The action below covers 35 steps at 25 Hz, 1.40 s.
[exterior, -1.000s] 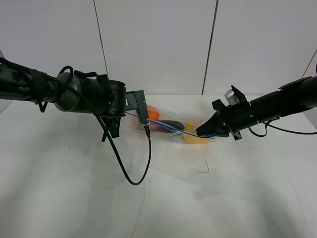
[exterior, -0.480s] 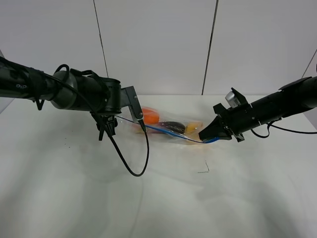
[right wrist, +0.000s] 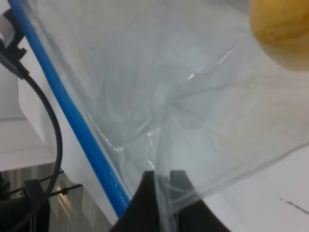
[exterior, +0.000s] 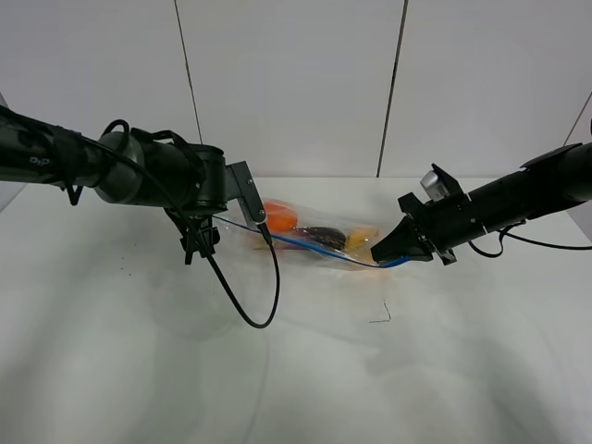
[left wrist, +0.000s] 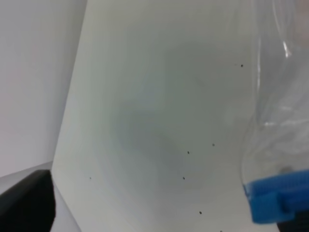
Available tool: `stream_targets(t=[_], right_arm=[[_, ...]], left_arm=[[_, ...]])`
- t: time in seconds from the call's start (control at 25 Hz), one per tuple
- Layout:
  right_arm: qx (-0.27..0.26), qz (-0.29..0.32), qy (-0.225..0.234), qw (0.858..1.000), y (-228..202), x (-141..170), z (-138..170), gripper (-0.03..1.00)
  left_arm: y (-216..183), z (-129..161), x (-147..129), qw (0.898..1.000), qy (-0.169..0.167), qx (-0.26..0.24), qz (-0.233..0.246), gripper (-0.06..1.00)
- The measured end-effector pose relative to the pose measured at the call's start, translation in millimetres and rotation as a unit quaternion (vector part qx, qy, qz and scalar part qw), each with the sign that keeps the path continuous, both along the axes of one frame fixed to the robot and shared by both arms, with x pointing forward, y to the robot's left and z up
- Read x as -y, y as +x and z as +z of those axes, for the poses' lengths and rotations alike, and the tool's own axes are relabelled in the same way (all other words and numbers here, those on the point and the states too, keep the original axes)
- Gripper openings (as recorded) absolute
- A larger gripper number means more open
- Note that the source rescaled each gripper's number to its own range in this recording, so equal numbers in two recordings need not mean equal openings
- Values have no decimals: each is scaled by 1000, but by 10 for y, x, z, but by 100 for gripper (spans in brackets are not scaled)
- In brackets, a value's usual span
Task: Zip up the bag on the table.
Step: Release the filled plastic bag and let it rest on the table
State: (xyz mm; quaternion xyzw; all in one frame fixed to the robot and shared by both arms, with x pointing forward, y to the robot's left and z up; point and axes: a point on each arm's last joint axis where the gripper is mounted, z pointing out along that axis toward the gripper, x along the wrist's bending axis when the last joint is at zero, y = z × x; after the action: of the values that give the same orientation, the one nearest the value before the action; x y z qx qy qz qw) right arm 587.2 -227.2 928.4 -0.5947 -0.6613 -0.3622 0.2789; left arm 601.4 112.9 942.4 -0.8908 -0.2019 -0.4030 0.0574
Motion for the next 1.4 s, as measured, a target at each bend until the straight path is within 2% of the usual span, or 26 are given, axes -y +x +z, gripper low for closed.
stream_targets(t=[0.28,0.44,0.56,0.64,0.72,0.92,1.0,1.08,1.12,1.2,1.24,1.4], right_arm=[[0,1,1,1000,0,-1,1,0],[1,1,1,1000,-1,-1,1,0],[2,1,2,1000,0,-2,3,0],[2,1,2,1000,0,-2,3,0],[2,1,1,1000,1,-2,2,0],[4,2,1,1000,1,-2,2,0],[5,2,1,1000,1,-2,3,0],[7,2,3,1000,5,-4,6,0],[8,1,5,1000,7,-5,9,0],[10,0,7,1000,10,-7,12,0],[11,0,8,1000,12,-8,13,0],[14,2,8,1000,12,-8,13,0]], left_arm=[[-60,206,14,999,-37,-5,-8,99],[-71,384,-69,997,-77,8,25,99],[-29,572,-267,987,-135,36,83,99],[4,726,-487,972,-183,58,138,99],[1,918,-738,952,-228,77,188,99],[-151,1365,-1433,880,-341,100,314,99],[-291,1523,-1657,860,-368,91,343,99],[-448,1627,-1842,848,-382,63,361,99],[-537,1681,-1902,846,-386,51,363,99],[-718,1761,-2002,828,-417,38,372,99],[-821,1816,-2037,822,-431,40,370,99],[-1260,1910,-2117,823,-438,62,357,99]])
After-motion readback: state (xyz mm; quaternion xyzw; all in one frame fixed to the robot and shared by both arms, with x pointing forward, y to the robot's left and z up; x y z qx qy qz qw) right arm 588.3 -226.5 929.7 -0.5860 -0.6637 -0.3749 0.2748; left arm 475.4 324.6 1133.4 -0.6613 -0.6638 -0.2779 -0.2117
